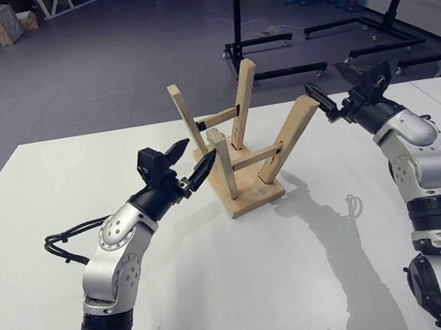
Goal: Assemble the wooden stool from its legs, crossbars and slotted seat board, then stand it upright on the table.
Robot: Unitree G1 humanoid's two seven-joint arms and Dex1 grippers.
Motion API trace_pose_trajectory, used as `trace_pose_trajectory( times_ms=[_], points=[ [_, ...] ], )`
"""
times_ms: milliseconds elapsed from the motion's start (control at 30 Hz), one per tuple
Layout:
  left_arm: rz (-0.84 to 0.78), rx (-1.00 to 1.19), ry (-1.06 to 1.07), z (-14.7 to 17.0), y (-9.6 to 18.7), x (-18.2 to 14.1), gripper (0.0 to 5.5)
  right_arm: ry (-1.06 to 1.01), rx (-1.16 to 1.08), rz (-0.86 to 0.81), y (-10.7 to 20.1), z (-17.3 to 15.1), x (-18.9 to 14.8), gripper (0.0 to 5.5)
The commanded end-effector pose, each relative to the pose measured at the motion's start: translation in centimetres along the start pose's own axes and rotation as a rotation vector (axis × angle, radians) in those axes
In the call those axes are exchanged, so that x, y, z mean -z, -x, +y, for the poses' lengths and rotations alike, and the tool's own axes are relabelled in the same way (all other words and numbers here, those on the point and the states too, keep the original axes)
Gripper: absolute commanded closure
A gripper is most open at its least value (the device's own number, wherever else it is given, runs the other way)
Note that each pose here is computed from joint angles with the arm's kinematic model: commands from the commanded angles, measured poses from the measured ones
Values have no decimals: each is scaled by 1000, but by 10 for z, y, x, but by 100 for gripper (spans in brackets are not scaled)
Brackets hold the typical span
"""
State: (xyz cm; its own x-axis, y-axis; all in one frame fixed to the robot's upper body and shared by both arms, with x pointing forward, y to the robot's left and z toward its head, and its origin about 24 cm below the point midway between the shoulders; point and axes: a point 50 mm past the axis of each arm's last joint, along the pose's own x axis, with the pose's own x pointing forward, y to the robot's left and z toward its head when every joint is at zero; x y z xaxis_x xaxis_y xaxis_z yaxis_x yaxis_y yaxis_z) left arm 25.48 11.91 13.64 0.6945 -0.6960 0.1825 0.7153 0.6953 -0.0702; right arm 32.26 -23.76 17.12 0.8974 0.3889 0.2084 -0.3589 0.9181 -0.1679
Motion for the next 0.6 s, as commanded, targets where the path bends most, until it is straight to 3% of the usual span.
trace_pose_trajectory(
  times_ms=[33,333,500,600],
  points=[
    [30,161,42,-27,-28,6,190,-45,-360,-31,-26,78,4,137],
    [19,-117,-10,25,7,-5,190,-25,-338,-26,-3,66,-6,137],
    [63,-281,-48,59,32,-2,190,-12,-632,-17,27,119,-28,137],
    [88,-340,-55,70,35,6,190,4,-720,-32,26,130,-40,137]
  ],
)
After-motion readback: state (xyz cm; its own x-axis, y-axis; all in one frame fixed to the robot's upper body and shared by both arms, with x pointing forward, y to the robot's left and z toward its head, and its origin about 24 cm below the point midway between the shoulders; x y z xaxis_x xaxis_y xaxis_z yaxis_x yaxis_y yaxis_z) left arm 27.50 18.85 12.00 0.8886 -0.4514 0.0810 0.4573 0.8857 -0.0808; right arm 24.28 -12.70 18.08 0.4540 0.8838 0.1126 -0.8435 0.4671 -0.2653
